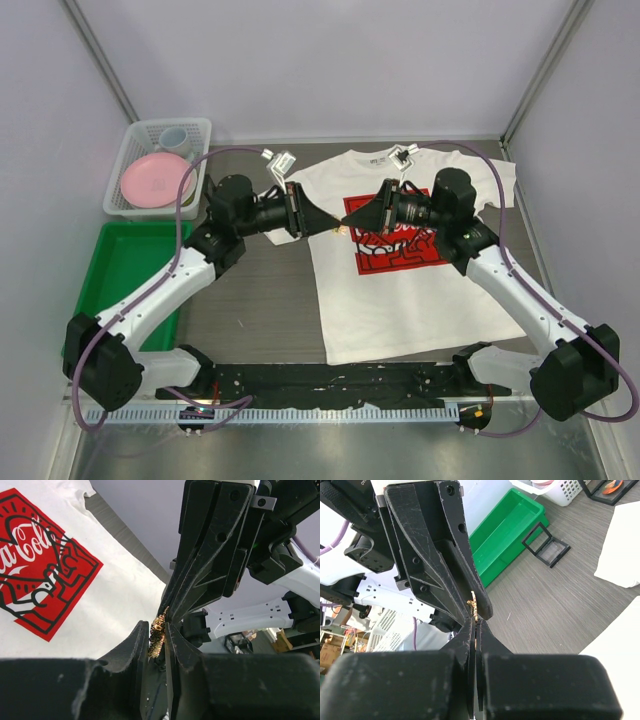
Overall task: Pin the brooch onto the clothing
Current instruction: Open the brooch at the center of the board, then pass from the right arm to the left
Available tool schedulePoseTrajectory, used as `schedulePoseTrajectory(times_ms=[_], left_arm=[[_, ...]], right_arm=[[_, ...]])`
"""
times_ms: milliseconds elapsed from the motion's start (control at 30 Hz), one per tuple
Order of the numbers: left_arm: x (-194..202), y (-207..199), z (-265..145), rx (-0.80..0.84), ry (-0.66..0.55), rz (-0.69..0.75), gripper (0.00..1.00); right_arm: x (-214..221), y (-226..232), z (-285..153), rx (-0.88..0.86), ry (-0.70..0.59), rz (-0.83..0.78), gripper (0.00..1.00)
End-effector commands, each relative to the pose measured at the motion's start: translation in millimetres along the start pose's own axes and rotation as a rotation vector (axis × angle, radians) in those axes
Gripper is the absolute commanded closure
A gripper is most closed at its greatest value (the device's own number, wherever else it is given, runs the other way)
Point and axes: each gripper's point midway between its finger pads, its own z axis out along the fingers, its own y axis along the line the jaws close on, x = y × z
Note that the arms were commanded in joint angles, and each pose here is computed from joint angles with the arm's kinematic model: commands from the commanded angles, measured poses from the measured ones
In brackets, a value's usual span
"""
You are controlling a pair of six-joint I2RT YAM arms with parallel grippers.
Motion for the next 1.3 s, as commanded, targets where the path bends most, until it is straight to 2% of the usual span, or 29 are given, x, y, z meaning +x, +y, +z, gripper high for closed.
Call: schedulePoseTrajectory(times_ms=[0,100,233,300,333,433,467,500,533,567,600,667,700,733,800,900,1000,1033,1067,1200,1267], left_arm=[[-30,-12,8,0.027,-0.100,0.016,0.79],[-34,-18,7,0.045,-0.113,0.021,0.73],[-44,-32,0,0.100,-0.131,0.059,0.51],[-47,-40,-5,0.135,-0.128,0.097,0.46],[-57,-44,-12,0.143,-0.150,0.130,0.38],[-67,-48,-28,0.155,-0.157,0.240,0.32],[-70,-49,-33,0.152,-0.160,0.277,0.31],[-72,-47,-38,0.137,-0.164,0.363,0.31],[-70,-43,-42,0.113,-0.153,0.384,0.31],[-72,-46,-49,0.097,-0.165,0.447,0.31],[-72,-43,-51,0.082,-0.159,0.550,0.31],[-63,-37,-58,0.044,-0.118,0.613,0.31],[-71,-33,-60,-0.002,-0.136,0.649,0.33],[-65,-23,-63,-0.044,-0.099,0.678,0.34],[-69,-19,-65,-0.083,-0.084,0.732,0.37],[-60,0,-64,-0.125,-0.002,0.770,0.42],[-43,-2,-64,-0.050,0.091,0.805,0.46],[-39,-1,-63,-0.039,0.112,0.791,0.46],[-35,-5,-62,-0.005,0.121,0.773,0.46],[-25,-18,-58,0.073,0.141,0.678,0.35],[-23,-18,-58,0.058,0.132,0.718,0.34]], right_arm=[[-6,28,-1,-0.077,-0.025,-0.066,0.99],[-4,22,-2,-0.057,-0.021,-0.071,0.99],[-1,16,-3,-0.028,-0.001,-0.103,0.99],[-4,15,-5,-0.014,-0.001,-0.154,0.99],[-3,8,-6,0.015,0.011,-0.217,0.99],[-8,-2,-14,0.109,0.034,-0.340,0.99],[-19,-2,-17,0.125,0.022,-0.471,0.99],[-25,1,-21,0.139,0.014,-0.563,0.99],[-27,0,-24,0.157,0.023,-0.631,0.99],[-42,-3,-28,0.202,0.014,-0.817,0.99],[-48,1,-32,0.219,0.011,-0.919,0.99],[-50,0,-34,0.276,0.043,-1.138,0.99],[-55,4,-37,0.296,0.063,-1.333,0.99],[-44,8,-31,0.267,0.115,-1.446,0.99],[-40,-2,-32,0.339,0.203,-1.654,0.99],[-37,11,-28,0.309,0.186,-1.735,0.99],[-26,16,-25,0.289,0.174,-1.819,0.99],[-34,26,-25,0.294,0.119,-1.912,0.99],[-22,23,-26,0.276,0.125,-1.960,0.99],[-19,30,-28,0.271,0.049,-2.171,0.99],[-10,31,-27,0.235,0.023,-2.259,0.99]])
